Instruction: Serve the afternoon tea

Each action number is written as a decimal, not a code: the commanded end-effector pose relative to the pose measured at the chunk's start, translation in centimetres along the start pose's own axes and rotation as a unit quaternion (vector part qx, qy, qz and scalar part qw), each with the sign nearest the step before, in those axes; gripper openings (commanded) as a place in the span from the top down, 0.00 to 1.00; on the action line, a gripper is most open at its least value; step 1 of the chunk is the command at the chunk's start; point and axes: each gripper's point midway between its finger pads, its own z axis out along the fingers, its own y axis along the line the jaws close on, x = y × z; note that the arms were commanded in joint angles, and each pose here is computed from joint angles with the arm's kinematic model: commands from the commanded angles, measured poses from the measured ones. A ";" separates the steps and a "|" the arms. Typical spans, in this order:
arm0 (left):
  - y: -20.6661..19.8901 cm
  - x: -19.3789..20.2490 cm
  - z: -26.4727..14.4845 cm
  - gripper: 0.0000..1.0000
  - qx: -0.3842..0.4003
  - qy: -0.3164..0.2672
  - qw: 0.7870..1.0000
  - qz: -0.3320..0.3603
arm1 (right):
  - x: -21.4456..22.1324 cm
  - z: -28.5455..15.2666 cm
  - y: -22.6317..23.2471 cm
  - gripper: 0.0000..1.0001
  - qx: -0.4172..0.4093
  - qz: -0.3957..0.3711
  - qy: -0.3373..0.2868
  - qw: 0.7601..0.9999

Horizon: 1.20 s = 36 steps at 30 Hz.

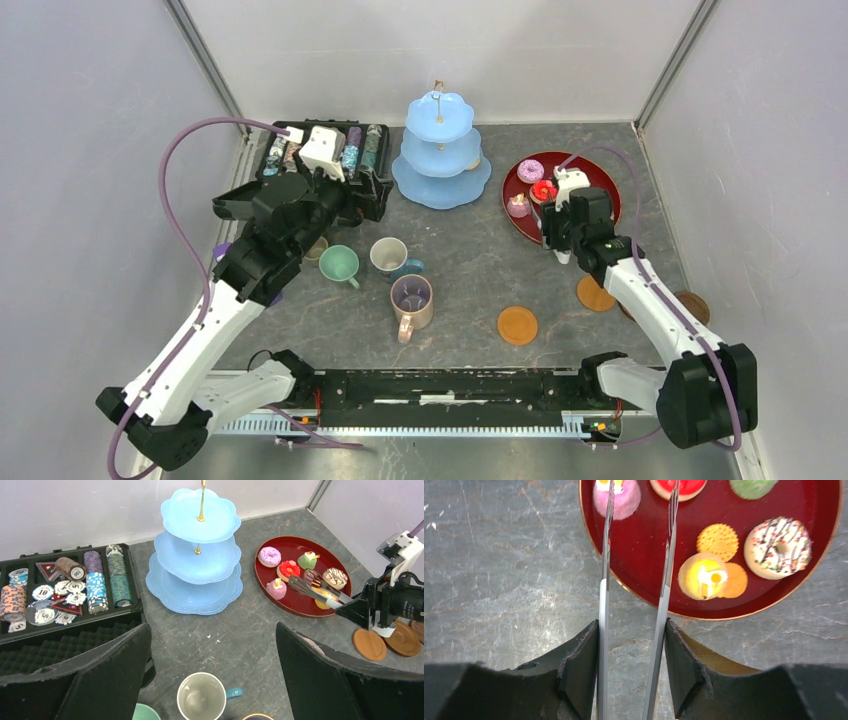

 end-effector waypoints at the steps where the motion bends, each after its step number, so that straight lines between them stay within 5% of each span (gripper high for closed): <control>1: 0.4 1.7 0.8 0.00 -0.013 0.017 1.000 0.006 | -0.5 0.3 0.9 0.46 -0.031 0.004 0.002 1.000; 27: 1.6 4.4 -0.2 0.00 -0.024 0.021 0.999 0.036 | -1.7 4.9 1.8 0.44 -0.049 -0.006 0.014 0.999; 36: 1.7 4.6 -0.1 0.00 -0.024 0.025 0.999 0.037 | -1.9 5.3 1.7 0.54 -0.049 -0.008 0.013 0.999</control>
